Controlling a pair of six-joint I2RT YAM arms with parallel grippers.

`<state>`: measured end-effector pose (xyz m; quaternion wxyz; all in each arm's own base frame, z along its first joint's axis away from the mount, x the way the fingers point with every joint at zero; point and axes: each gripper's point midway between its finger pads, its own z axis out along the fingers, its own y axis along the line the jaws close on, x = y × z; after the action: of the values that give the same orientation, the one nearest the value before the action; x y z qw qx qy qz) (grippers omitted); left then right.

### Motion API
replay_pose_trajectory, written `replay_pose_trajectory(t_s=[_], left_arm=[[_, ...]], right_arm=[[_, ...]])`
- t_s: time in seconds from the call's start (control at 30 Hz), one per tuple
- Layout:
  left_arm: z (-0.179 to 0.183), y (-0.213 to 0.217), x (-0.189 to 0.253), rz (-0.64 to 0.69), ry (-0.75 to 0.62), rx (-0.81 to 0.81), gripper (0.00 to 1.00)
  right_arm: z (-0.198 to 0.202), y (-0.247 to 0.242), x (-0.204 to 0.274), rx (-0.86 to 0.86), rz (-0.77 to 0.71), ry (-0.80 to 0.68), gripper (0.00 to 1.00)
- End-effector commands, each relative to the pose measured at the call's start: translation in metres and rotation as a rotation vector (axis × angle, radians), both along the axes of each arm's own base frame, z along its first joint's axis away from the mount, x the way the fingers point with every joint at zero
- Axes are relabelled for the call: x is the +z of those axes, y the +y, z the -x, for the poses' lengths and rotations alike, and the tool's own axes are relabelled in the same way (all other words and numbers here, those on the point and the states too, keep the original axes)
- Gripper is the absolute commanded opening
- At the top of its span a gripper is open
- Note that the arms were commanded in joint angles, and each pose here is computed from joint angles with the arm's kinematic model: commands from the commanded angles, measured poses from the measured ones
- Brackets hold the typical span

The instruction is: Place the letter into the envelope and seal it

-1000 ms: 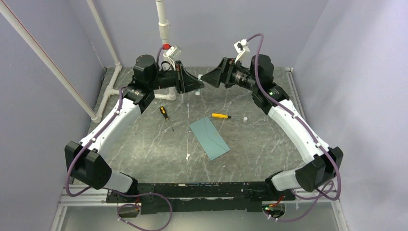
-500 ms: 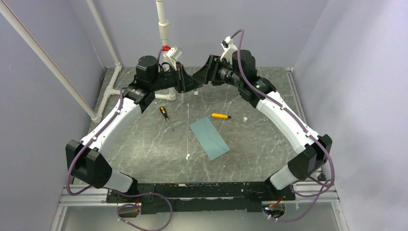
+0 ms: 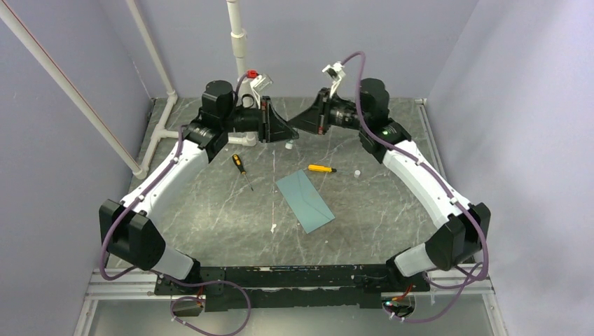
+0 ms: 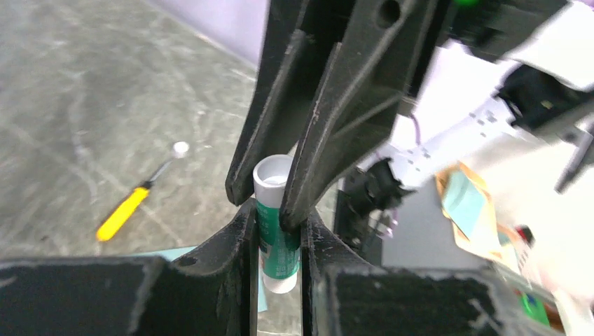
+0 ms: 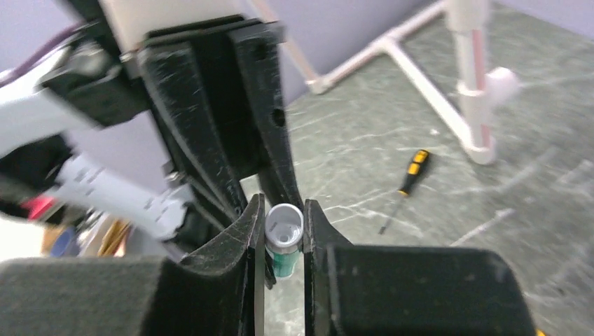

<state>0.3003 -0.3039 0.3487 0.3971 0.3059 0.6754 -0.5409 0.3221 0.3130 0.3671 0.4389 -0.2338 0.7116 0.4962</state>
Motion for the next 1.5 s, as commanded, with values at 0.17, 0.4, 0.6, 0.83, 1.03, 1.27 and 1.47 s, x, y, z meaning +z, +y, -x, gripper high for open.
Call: replay_pose_trajectory(t_s=[0.17,0.4,0.6,0.83,1.03,1.27,1.47], left_arm=[[0.081,0.005,0.057,0.143,-0.158,-0.471,0.03],[0.047,-0.004,0.046,0.101,-0.153,-0.295,0.02],[0.006,-0.002,0.031,0.041,-0.13,-0.033,0.02],[-0.013,0.001,0.024,0.025,-0.101,0.086,0.03],[-0.012,0.003,0.024,0.023,-0.092,0.096,0.02],[0.011,0.0,0.031,0.051,-0.111,-0.03,0.02],[0.053,0.0,0.047,0.105,-0.158,-0.257,0.02]], right_arm=[[0.119,-0.02,0.057,0.713,-0.185,-0.358,0.0],[0.048,-0.01,0.067,0.262,-0.164,-0.244,0.56],[-0.02,-0.028,0.039,-0.22,-0.149,0.061,0.74],[-0.02,-0.014,0.022,-0.243,-0.12,0.149,0.49],[-0.006,-0.001,0.028,-0.124,-0.137,0.133,0.34],[0.009,-0.002,0.032,0.012,-0.103,0.005,0.0],[0.088,-0.015,0.06,0.498,-0.19,-0.322,0.0]])
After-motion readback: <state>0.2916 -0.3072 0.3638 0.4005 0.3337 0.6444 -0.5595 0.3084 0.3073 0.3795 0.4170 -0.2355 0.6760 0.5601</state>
